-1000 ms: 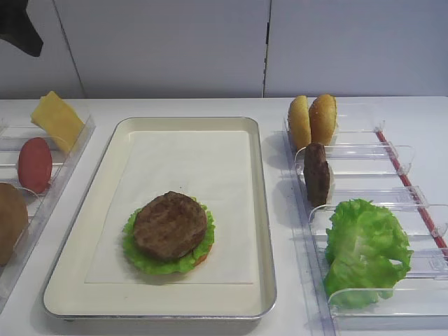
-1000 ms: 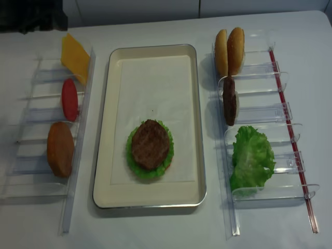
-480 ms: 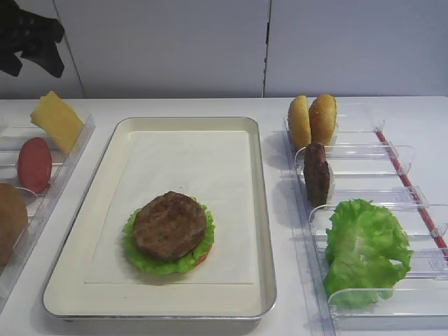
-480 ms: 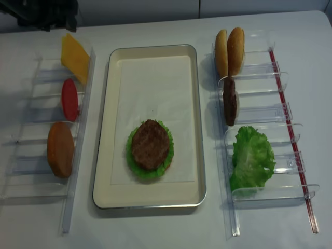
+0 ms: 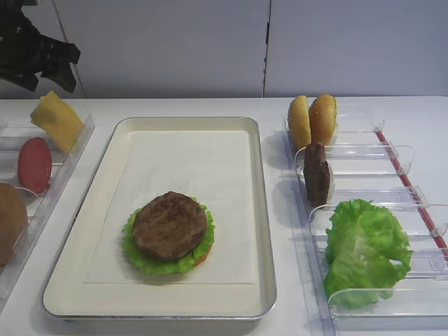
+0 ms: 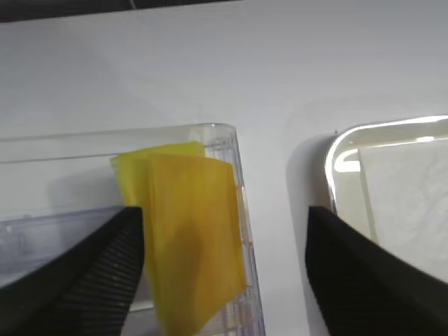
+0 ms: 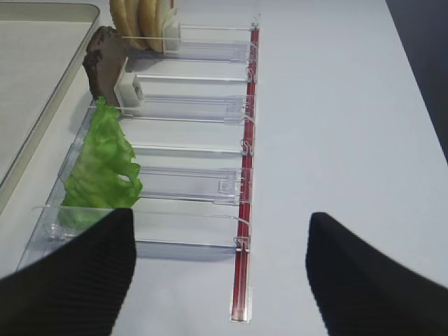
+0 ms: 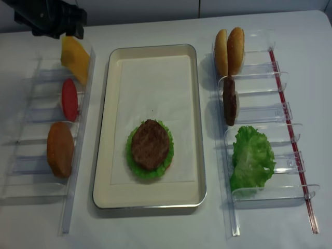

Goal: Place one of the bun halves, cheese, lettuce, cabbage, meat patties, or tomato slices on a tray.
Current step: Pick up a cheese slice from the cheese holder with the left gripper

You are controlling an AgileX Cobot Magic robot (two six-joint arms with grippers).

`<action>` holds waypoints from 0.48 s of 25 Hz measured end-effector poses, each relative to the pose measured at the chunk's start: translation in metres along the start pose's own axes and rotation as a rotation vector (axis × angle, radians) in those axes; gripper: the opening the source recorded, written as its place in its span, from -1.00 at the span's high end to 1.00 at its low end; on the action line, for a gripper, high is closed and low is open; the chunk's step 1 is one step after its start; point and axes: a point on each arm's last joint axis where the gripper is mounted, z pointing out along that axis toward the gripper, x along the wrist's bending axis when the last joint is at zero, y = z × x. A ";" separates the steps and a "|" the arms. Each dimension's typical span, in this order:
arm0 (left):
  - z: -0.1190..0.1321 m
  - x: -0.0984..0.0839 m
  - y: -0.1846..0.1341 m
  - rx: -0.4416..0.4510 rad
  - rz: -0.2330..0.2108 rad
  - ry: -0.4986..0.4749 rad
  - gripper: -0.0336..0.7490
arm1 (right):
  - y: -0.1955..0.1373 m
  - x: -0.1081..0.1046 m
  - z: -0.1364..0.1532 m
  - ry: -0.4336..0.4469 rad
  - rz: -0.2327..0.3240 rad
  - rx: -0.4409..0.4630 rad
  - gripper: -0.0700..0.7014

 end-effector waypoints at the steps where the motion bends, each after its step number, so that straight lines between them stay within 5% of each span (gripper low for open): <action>1: 0.003 0.001 0.000 0.000 -0.004 0.000 -0.26 | 0.000 0.000 0.000 0.000 0.000 0.000 -0.59; 7: 0.013 0.018 -0.002 0.012 -0.065 -0.003 -0.26 | 0.000 0.000 0.000 0.000 0.002 0.000 -0.59; 12: 0.012 0.016 0.000 -0.015 -0.062 -0.045 -0.26 | 0.000 0.000 0.000 0.000 0.002 0.000 -0.59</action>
